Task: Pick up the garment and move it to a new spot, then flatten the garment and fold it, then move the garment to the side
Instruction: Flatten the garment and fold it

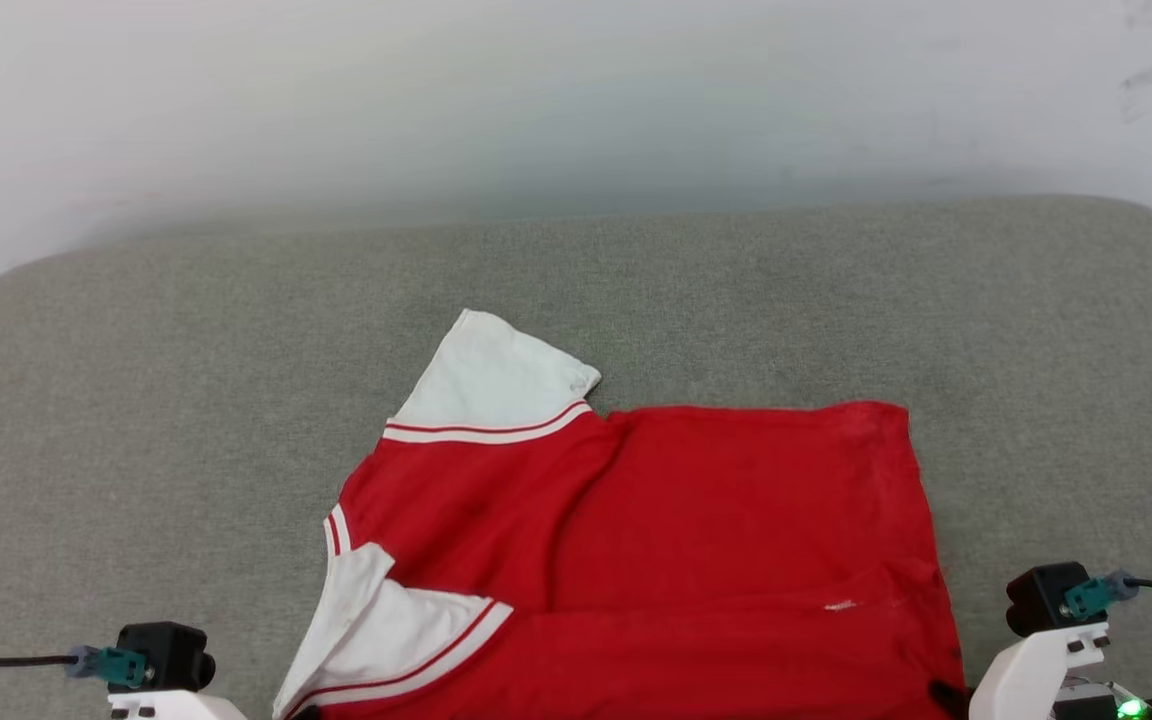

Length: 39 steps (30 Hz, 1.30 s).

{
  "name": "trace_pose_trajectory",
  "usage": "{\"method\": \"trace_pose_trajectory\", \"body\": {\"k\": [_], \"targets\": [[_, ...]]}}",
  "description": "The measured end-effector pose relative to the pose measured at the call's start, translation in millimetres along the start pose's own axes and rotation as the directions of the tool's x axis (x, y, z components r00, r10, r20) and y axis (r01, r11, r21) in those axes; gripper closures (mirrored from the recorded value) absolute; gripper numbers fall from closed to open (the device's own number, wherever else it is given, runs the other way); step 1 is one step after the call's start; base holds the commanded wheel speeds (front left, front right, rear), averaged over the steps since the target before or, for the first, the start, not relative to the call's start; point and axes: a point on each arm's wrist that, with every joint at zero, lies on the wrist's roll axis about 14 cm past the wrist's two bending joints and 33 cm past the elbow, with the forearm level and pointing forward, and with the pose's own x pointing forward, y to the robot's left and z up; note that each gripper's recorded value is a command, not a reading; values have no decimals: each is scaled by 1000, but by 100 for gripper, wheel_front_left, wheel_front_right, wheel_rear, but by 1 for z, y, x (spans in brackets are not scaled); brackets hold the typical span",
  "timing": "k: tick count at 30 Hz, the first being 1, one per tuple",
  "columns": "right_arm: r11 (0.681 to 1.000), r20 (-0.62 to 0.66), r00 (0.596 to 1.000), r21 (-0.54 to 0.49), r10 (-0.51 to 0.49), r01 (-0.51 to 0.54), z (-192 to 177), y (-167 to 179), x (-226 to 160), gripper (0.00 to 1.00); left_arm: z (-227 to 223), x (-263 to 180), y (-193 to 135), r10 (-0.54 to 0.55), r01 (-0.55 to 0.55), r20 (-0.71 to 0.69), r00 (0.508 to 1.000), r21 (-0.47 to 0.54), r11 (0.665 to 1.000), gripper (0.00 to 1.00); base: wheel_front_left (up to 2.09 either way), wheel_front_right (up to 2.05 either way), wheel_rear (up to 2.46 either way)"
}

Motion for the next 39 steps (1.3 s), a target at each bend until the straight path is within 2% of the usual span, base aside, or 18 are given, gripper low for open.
{"method": "trace_pose_trajectory", "body": {"k": [10,11,12,13,14,17,20,26,28,33,39], "targets": [[1000,-7,1000,6,-10,10,-12,-3,-17,100,-23,-16,-1,3,-4,-22,1000,-47,999,100,0,0,0],[1000,-4,1000,17,-5,5,-13,-2,-17,85,-27,-14,-4,-7,6,-32,999,-50,999,100,0,0,0],[1000,4,1000,26,-2,2,-13,-1,-16,4,-28,-13,-6,-16,14,-29,999,-56,998,81,0,0,0],[1000,11,1000,29,-2,2,-13,-1,-16,0,-30,-11,-8,-23,21,-31,999,-61,998,13,0,0,0],[999,24,1000,35,-1,0,-13,0,-16,0,-29,-9,-9,-25,23,-25,999,-65,998,0,0,0,0],[1000,120,993,29,-5,1,2,1,-19,0,-16,-4,-6,-17,18,34,999,-42,999,0,0,0,0],[1000,288,957,8,-17,15,29,2,-29,0,6,-1,-6,-16,16,121,992,0,1000,0,0,0,0],[997,605,795,-14,-50,74,85,5,-62,0,68,-2,-16,-34,-8,342,939,118,993,0,0,0,0],[995,655,753,-20,-64,101,93,5,-70,0,91,-2,-24,-53,-12,417,907,151,989,0,0,0,0],[993,727,683,-18,-67,116,118,9,-78,0,138,9,-44,-98,-4,535,839,187,982,0,0,0,0],[991,771,633,-19,-69,132,150,8,-70,0,189,50,-50,-132,5,554,822,225,974,0,0,0,0]]}}
